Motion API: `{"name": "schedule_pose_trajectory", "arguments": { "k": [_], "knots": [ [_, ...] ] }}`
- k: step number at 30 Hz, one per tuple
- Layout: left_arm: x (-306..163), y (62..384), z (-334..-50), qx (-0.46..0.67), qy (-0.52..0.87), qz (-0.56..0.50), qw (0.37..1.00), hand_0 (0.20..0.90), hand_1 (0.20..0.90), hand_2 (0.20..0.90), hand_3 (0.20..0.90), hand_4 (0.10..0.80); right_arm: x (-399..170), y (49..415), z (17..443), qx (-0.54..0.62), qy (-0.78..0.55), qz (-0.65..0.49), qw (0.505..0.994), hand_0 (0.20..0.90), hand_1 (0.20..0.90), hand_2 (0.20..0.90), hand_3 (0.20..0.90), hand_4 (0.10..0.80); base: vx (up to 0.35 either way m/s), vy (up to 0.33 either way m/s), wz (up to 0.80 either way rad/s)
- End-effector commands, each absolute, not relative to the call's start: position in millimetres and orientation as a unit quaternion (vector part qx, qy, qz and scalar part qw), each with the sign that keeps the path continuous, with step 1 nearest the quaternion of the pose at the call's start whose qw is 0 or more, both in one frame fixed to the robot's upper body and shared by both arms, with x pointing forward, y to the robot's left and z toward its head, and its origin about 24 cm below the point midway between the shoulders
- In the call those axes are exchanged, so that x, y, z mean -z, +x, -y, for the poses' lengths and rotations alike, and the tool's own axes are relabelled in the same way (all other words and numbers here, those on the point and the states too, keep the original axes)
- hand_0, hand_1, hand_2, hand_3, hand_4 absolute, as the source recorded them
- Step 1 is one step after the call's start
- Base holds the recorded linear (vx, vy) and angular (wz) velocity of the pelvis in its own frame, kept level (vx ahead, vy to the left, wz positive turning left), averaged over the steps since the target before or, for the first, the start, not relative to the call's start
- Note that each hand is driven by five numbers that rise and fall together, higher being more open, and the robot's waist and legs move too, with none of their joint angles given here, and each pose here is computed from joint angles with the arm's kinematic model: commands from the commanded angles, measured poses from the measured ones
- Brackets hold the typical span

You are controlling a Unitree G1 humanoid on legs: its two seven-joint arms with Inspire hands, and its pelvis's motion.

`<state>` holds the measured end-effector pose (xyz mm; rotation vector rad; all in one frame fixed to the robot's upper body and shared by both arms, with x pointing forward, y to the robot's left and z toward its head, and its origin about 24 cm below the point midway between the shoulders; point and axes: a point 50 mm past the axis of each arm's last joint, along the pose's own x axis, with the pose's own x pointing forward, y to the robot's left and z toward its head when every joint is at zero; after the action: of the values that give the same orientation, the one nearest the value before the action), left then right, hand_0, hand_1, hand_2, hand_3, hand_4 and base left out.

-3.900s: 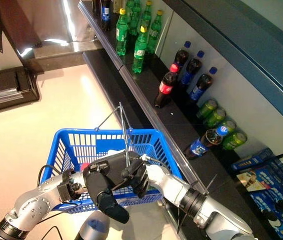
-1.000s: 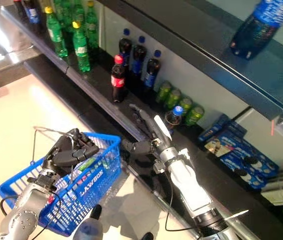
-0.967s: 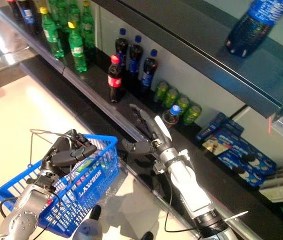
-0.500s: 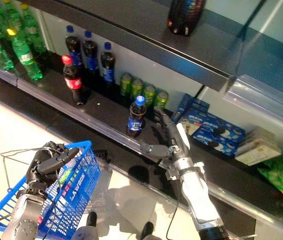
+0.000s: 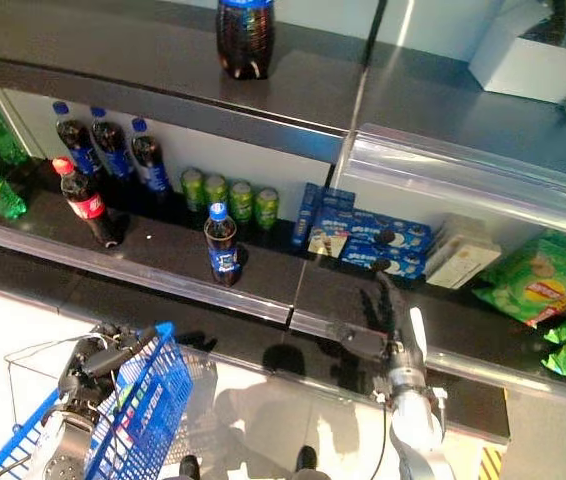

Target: Pick up the drink and place into the basket.

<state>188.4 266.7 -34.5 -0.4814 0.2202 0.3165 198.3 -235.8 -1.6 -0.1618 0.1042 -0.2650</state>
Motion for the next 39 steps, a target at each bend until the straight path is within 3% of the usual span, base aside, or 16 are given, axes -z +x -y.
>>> {"name": "schedule_pose_trajectory", "arguments": {
  "k": [1,14,25,39],
  "knots": [
    [-33.3,221.2,-298.4,-0.178,-0.179,0.107,0.962,0.3,0.3,0.3,0.2,0.1,-15.9,195.5,256.7,0.192,-0.076,0.016,0.978,0.9,0.9,0.9,0.9,0.8,0.01,0.018,-0.07],
    [41.2,188.4,-313.5,-0.314,-0.198,-0.047,0.927,0.3,0.3,0.3,0.2,0.1,54.0,161.0,277.2,0.296,-0.073,-0.144,0.941,0.9,0.9,0.9,0.9,0.8,0.014,-0.001,-0.11],
    [87.6,145.7,-325.0,-0.374,-0.168,-0.198,0.89,0.3,0.3,0.3,0.2,0.1,106.2,116.8,287.6,0.267,-0.136,-0.306,0.904,0.9,0.9,0.9,0.9,0.8,0.005,-0.005,0.0],
    [97.5,138.2,-317.9,-0.351,-0.172,-0.224,0.893,0.3,0.3,0.3,0.2,0.1,118.1,114.5,278.9,0.218,-0.132,-0.347,0.903,0.9,0.9,0.9,0.9,0.8,0.015,-0.058,0.01]
  ]
}}
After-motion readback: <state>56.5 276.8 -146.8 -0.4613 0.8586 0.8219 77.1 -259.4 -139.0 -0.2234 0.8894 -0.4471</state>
